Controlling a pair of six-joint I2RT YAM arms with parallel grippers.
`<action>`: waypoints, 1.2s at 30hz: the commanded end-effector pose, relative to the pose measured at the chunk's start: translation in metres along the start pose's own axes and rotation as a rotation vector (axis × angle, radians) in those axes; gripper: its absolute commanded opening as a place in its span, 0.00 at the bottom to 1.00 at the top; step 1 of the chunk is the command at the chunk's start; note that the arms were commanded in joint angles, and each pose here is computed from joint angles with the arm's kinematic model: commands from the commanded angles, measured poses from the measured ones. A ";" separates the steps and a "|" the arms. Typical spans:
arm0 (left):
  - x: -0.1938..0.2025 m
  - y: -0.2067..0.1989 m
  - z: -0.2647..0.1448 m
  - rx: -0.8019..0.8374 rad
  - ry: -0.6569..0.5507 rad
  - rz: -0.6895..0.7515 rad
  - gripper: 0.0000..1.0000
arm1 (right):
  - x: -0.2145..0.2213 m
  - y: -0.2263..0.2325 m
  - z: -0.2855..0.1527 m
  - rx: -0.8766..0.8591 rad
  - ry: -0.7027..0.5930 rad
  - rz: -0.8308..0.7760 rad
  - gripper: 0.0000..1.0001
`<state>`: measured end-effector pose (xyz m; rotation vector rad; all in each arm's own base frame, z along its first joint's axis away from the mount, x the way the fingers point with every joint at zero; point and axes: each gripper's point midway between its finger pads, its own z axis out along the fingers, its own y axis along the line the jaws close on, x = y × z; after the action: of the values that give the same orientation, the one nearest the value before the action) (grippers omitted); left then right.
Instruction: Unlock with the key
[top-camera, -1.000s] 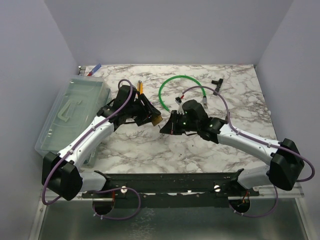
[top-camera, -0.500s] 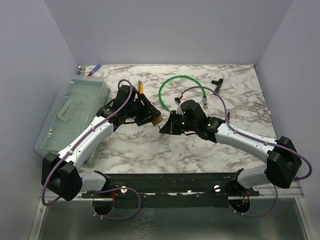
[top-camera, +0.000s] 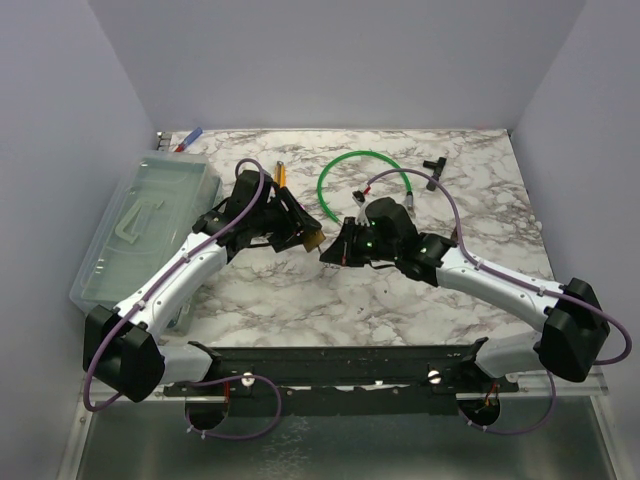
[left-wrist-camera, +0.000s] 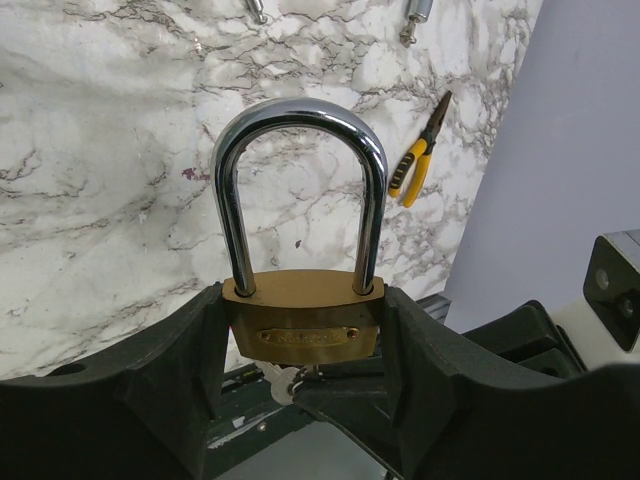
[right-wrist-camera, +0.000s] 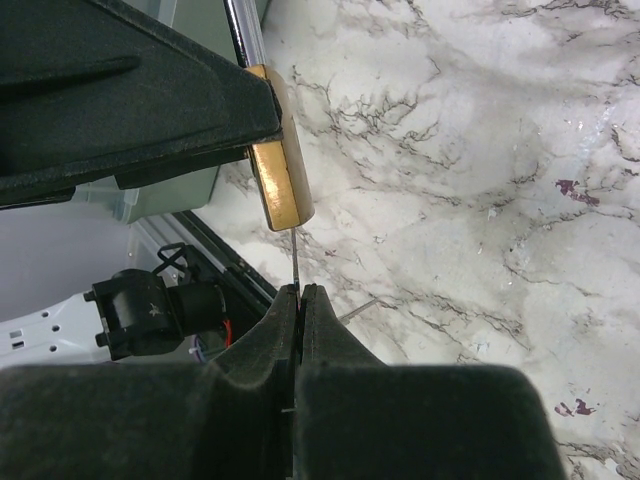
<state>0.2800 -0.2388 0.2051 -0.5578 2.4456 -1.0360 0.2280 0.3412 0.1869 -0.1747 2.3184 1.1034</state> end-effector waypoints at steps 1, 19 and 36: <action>-0.006 -0.031 -0.018 0.112 -0.025 0.013 0.00 | -0.014 0.006 -0.002 -0.001 -0.041 -0.009 0.01; -0.003 -0.036 -0.025 0.133 -0.020 0.017 0.00 | -0.017 -0.008 0.003 0.070 -0.056 -0.027 0.01; -0.002 -0.022 -0.016 0.069 -0.009 -0.021 0.00 | -0.039 -0.012 0.013 0.176 -0.031 -0.162 0.01</action>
<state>0.2872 -0.2307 0.2105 -0.5877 2.4019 -1.0155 0.2457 0.3466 0.1892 -0.2544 2.3475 0.9750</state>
